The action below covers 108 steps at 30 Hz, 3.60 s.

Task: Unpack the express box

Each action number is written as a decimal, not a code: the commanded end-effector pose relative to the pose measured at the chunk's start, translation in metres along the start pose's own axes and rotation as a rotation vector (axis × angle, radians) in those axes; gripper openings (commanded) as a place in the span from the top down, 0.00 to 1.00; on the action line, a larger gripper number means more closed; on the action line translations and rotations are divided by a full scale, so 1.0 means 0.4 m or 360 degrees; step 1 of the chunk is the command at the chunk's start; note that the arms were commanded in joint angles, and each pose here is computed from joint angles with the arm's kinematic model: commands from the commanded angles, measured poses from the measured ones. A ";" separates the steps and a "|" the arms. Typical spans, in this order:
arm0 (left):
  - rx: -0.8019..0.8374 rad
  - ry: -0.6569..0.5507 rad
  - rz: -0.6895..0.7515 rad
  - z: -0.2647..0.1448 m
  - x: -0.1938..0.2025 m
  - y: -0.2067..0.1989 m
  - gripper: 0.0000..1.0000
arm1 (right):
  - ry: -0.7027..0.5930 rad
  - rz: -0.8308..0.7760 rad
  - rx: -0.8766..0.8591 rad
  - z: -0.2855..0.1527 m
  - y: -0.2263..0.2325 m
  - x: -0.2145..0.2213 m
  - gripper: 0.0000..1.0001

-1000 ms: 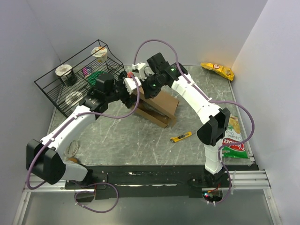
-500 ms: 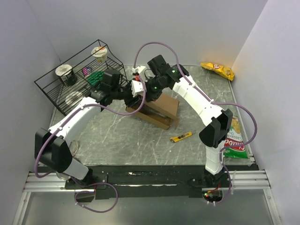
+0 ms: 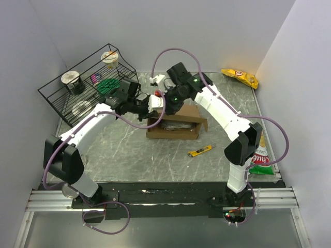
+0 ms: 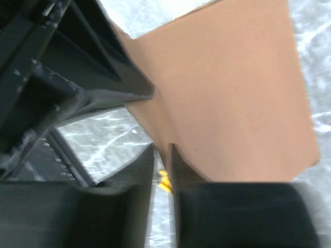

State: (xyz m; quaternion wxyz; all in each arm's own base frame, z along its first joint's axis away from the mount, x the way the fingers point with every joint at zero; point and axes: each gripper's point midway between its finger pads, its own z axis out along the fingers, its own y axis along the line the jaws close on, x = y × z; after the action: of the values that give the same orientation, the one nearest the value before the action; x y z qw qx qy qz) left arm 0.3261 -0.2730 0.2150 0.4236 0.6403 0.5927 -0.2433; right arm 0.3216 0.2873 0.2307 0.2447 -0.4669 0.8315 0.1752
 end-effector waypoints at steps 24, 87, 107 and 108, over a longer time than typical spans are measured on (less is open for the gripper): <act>0.0589 -0.0563 -0.1537 -0.076 -0.117 0.093 0.96 | -0.0363 -0.1149 0.0480 -0.003 -0.059 0.123 0.65; 0.0275 -0.0476 -0.1786 -0.064 0.027 0.228 0.83 | -0.0088 -0.0359 0.0751 -0.171 -0.252 0.406 1.00; -0.0094 -0.0391 -0.1365 -0.186 -0.077 0.282 0.04 | -0.0395 0.0514 0.0952 -0.363 -0.303 0.217 0.00; -0.0151 -0.0341 -0.1328 -0.195 -0.067 0.287 0.04 | -0.0452 0.0561 0.1000 -0.392 -0.311 0.195 0.00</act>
State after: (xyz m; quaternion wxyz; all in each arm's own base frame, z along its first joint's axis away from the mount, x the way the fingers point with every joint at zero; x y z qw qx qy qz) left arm 0.4205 -0.2306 0.2460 0.2864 0.2394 0.7777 -0.5058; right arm 0.3529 0.0997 0.2769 0.4398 -0.2889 0.8501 0.0230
